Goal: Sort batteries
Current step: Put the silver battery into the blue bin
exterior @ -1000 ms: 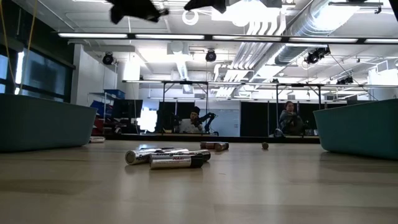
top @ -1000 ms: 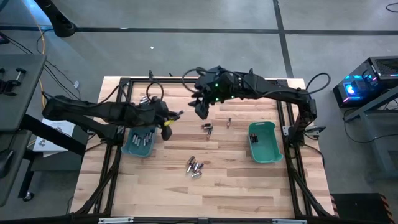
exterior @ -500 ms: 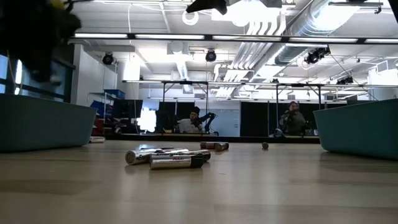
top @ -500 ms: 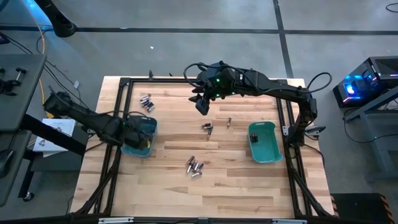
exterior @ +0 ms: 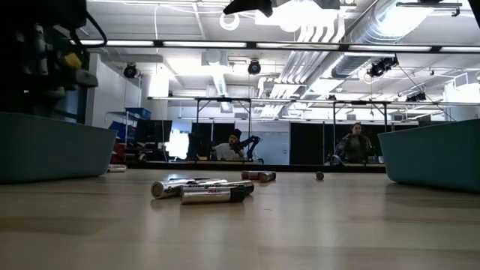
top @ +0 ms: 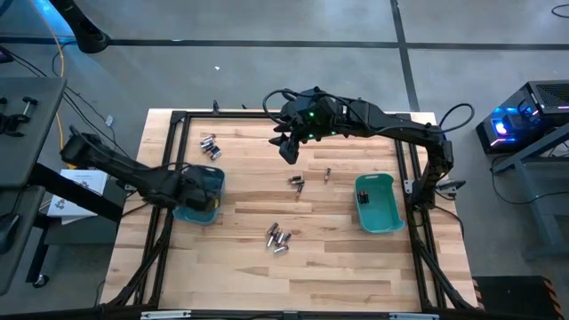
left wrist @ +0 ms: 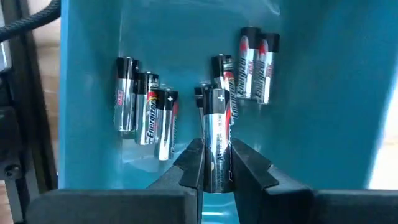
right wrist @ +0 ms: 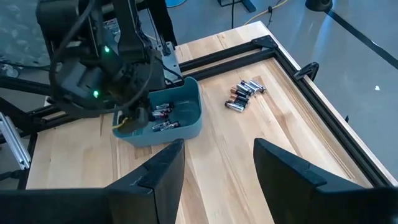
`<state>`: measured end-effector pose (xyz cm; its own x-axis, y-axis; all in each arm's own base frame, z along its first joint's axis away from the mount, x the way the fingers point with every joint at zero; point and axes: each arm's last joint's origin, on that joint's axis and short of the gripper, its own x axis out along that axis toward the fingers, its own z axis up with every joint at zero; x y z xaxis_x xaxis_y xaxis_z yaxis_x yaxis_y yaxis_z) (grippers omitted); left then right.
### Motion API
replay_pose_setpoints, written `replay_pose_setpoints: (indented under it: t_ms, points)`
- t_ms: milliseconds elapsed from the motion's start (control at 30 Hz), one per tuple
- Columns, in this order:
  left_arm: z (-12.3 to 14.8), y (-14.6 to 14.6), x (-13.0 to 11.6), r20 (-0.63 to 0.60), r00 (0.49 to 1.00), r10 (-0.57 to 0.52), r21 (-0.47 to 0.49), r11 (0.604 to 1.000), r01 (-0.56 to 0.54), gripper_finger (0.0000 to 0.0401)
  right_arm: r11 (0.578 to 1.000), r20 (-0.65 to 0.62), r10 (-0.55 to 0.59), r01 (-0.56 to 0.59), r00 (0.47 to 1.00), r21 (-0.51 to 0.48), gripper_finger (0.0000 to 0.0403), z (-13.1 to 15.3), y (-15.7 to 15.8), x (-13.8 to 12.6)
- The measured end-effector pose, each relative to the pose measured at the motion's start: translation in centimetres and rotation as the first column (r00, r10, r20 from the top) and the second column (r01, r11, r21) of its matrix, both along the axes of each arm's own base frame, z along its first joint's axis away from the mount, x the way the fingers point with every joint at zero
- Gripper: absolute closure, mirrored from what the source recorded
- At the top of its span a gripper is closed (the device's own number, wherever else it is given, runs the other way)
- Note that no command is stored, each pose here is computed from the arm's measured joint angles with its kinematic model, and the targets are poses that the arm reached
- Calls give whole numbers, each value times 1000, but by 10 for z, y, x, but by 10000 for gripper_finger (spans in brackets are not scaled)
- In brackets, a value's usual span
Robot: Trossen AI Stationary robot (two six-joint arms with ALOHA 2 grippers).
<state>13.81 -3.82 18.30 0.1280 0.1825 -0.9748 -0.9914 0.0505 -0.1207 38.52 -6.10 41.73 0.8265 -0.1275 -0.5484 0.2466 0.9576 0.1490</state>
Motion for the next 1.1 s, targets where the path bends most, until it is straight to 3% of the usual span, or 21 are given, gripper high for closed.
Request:
replay_pose_setpoints:
  t_ms: [333, 700, 1100]
  points:
    - [-23, 1, 14, -182, 983, -38, 14, 999, 41, 359, 1000, 1, 0, 0, 1000, 1, 217, 0, 0, 0]
    - [-33, -3, 24, -190, 980, -52, 1, 999, 53, 355, 1000, 5, 22, -22, 1000, 20, 217, 0, 1, 0]
    - [-35, -3, 23, -213, 974, -75, -35, 997, 69, 318, 1000, 7, 23, -24, 1000, 21, 217, 0, 1, 1]
